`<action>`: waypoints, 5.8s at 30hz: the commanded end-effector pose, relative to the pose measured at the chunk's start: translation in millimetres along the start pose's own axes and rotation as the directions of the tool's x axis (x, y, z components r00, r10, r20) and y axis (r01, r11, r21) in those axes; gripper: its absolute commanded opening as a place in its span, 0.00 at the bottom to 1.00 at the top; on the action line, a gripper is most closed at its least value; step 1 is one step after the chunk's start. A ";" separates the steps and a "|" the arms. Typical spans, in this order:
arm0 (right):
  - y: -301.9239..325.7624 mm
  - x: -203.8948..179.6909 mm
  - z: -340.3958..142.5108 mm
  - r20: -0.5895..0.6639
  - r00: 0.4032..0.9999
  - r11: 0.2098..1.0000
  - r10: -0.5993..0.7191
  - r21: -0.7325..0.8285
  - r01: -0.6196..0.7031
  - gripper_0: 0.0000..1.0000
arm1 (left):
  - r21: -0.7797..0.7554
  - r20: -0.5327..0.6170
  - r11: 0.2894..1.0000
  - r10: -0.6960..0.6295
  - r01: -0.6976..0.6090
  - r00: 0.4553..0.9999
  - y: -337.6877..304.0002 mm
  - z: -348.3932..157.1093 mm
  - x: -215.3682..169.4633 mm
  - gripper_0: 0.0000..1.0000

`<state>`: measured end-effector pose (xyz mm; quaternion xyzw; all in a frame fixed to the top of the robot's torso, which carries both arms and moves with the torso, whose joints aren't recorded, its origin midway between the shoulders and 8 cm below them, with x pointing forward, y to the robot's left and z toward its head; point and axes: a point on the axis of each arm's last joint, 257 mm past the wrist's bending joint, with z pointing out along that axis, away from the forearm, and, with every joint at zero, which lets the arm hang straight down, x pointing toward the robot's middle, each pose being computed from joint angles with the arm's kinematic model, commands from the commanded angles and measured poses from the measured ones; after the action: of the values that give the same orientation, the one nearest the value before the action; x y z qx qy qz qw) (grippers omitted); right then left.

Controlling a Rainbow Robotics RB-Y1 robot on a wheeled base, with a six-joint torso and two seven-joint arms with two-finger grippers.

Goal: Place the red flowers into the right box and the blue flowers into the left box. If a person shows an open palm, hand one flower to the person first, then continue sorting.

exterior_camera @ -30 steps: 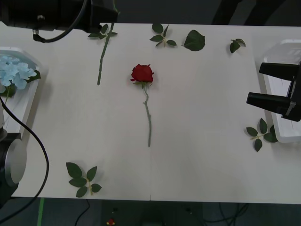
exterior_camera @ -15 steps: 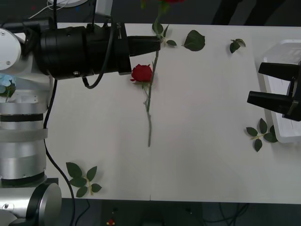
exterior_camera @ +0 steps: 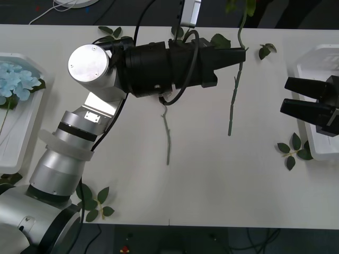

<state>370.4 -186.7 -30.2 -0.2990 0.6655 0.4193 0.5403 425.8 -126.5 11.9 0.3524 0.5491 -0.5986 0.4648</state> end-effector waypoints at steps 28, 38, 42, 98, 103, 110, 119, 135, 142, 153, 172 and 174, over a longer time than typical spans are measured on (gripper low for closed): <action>16.4 -2.3 71.1 0.027 0.994 0.984 0.108 -0.143 -0.104 1.00 | 0.119 0.034 0.993 0.022 -0.026 0.999 -38.0 21.0 -15.9 0.00; 20.8 -1.8 75.8 0.029 0.994 0.982 0.108 -0.158 -0.102 0.00 | 0.132 0.034 0.991 0.001 -0.005 0.999 -41.3 21.5 -11.3 0.00; 22.2 -2.1 76.5 0.032 0.994 0.982 0.106 -0.162 -0.100 0.00 | 0.132 0.038 0.991 -0.006 0.001 0.999 -40.7 19.8 -10.6 0.00; 22.9 -3.6 76.2 0.040 0.994 0.982 0.099 -0.166 -0.091 0.00 | 0.136 0.035 0.991 -0.006 0.001 0.999 -41.9 20.8 -9.1 1.00; 16.7 -9.7 73.2 0.052 0.996 0.987 0.076 -0.143 -0.068 0.00 | 0.136 0.035 0.991 -0.006 0.001 0.999 -41.9 20.8 -9.1 1.00; -34.3 -21.6 46.0 -0.002 0.998 0.997 -0.063 0.044 0.063 0.00 | 0.136 0.035 0.991 -0.006 0.001 0.999 -41.9 20.8 -9.1 1.00; -120.5 -29.1 -27.5 -0.116 0.992 0.927 -0.042 0.366 0.082 0.00 | 0.136 0.035 0.991 -0.006 0.001 0.999 -41.9 20.8 -9.1 1.00; -250.0 12.4 -211.0 -0.132 0.960 0.571 0.248 0.820 -0.035 0.00 | -0.024 -0.021 0.993 -0.117 0.116 0.993 14.3 -22.6 -24.9 1.00; -283.7 37.2 -269.8 -0.128 0.940 0.402 0.315 0.915 -0.010 0.00 | -0.234 -0.058 0.963 -0.151 0.134 0.987 59.7 -25.4 -43.9 1.00; -342.0 66.2 -315.0 -0.131 0.915 0.207 0.381 0.977 0.054 0.00 | -0.549 -0.040 0.755 -0.451 0.358 0.892 108.7 -35.9 -35.1 1.00; -389.3 87.9 -325.1 -0.276 0.902 0.104 0.331 0.961 0.256 0.00 | -0.939 0.234 0.024 -0.686 0.343 0.689 150.8 -151.6 31.4 1.00; -388.5 91.8 -330.7 -0.290 0.896 0.096 0.338 0.957 0.273 0.00 | -0.922 0.316 -0.043 -0.658 0.384 0.683 160.6 -153.2 42.9 1.00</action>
<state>516.7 -659.0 -194.4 0.0629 0.8854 -0.2087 0.4105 551.0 40.5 -102.7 -0.1328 0.9424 -0.1902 0.2409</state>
